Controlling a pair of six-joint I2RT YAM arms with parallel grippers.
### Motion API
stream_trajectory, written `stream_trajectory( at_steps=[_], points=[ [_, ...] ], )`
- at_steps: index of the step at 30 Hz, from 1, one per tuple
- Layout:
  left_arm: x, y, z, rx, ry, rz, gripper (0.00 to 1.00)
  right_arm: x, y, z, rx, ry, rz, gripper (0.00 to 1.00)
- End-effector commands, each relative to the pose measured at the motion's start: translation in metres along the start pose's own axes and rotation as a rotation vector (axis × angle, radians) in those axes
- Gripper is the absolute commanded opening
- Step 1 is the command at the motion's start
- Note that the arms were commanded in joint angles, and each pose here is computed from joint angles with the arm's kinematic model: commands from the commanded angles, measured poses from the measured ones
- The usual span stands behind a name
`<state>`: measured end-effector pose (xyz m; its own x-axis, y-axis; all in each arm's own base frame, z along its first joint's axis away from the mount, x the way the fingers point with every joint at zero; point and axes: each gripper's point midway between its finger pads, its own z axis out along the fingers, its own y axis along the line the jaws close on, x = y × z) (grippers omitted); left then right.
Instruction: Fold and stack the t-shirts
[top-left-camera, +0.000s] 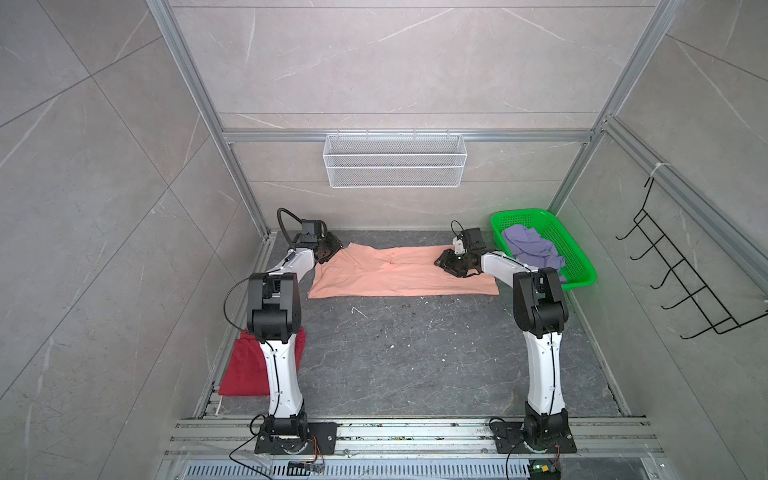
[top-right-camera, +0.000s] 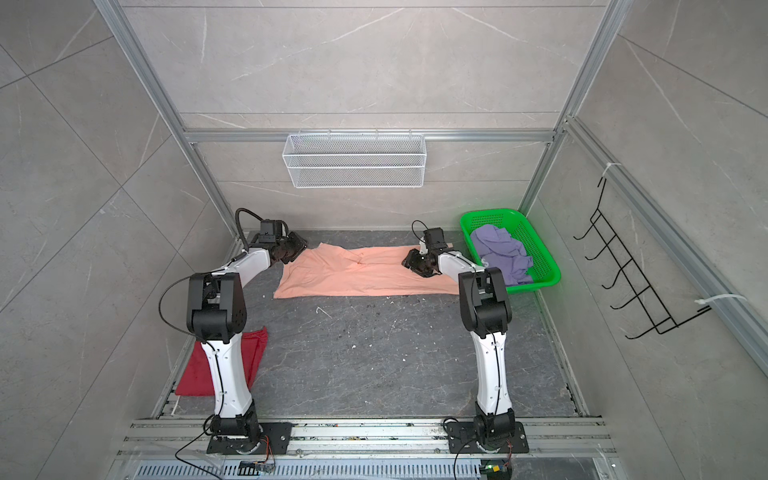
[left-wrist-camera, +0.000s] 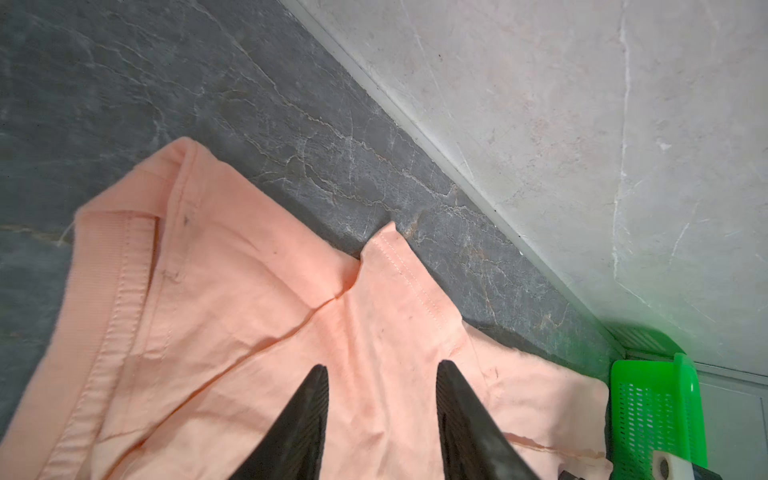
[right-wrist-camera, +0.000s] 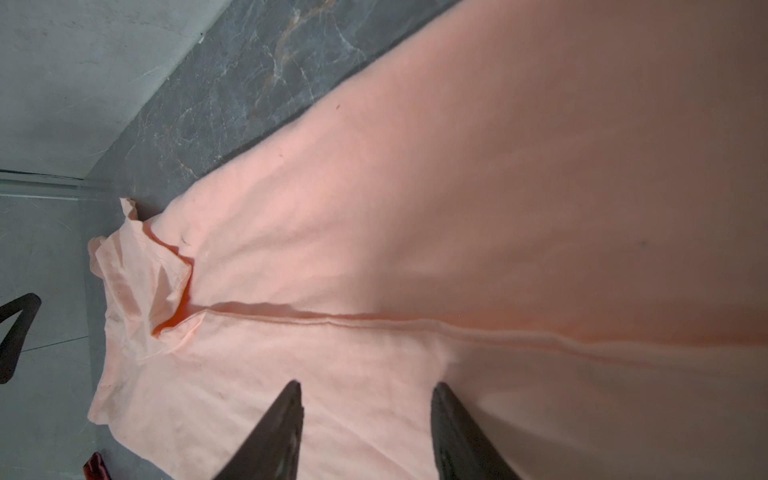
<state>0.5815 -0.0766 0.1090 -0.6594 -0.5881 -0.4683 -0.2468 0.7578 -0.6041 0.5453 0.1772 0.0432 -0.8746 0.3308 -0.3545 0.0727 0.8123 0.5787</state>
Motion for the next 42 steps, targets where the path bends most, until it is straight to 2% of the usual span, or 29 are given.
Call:
stream_trajectory(
  at_steps=[1,4,8,12,23,29,35,42],
  points=[
    [0.005,0.006,-0.014,-0.039,0.015,0.112,0.47,-0.003,0.015,-0.017,-0.030,-0.023,-0.005,0.52],
    [0.013,0.020,-0.015,-0.082,0.048,0.171,0.47,0.000,0.014,-0.018,-0.029,-0.020,-0.005,0.52],
    [0.014,0.038,-0.014,-0.107,0.079,0.178,0.47,0.003,0.014,-0.019,-0.034,-0.017,0.000,0.52],
    [0.017,0.060,-0.018,-0.211,0.089,0.196,0.47,0.006,0.014,-0.021,-0.035,-0.018,0.002,0.52],
    [0.060,0.101,-0.044,-0.323,0.145,0.186,0.46,0.010,0.005,-0.015,-0.014,-0.010,0.009,0.52],
    [0.069,0.114,-0.071,-0.379,0.111,0.186,0.46,0.012,0.003,-0.016,-0.006,-0.007,0.005,0.52],
    [0.066,0.113,-0.092,-0.377,0.063,0.199,0.45,0.015,0.000,-0.014,-0.003,-0.002,0.011,0.52],
    [0.063,0.119,-0.078,-0.300,0.108,0.185,0.44,0.017,0.000,-0.014,-0.004,0.002,0.008,0.52]
  ],
)
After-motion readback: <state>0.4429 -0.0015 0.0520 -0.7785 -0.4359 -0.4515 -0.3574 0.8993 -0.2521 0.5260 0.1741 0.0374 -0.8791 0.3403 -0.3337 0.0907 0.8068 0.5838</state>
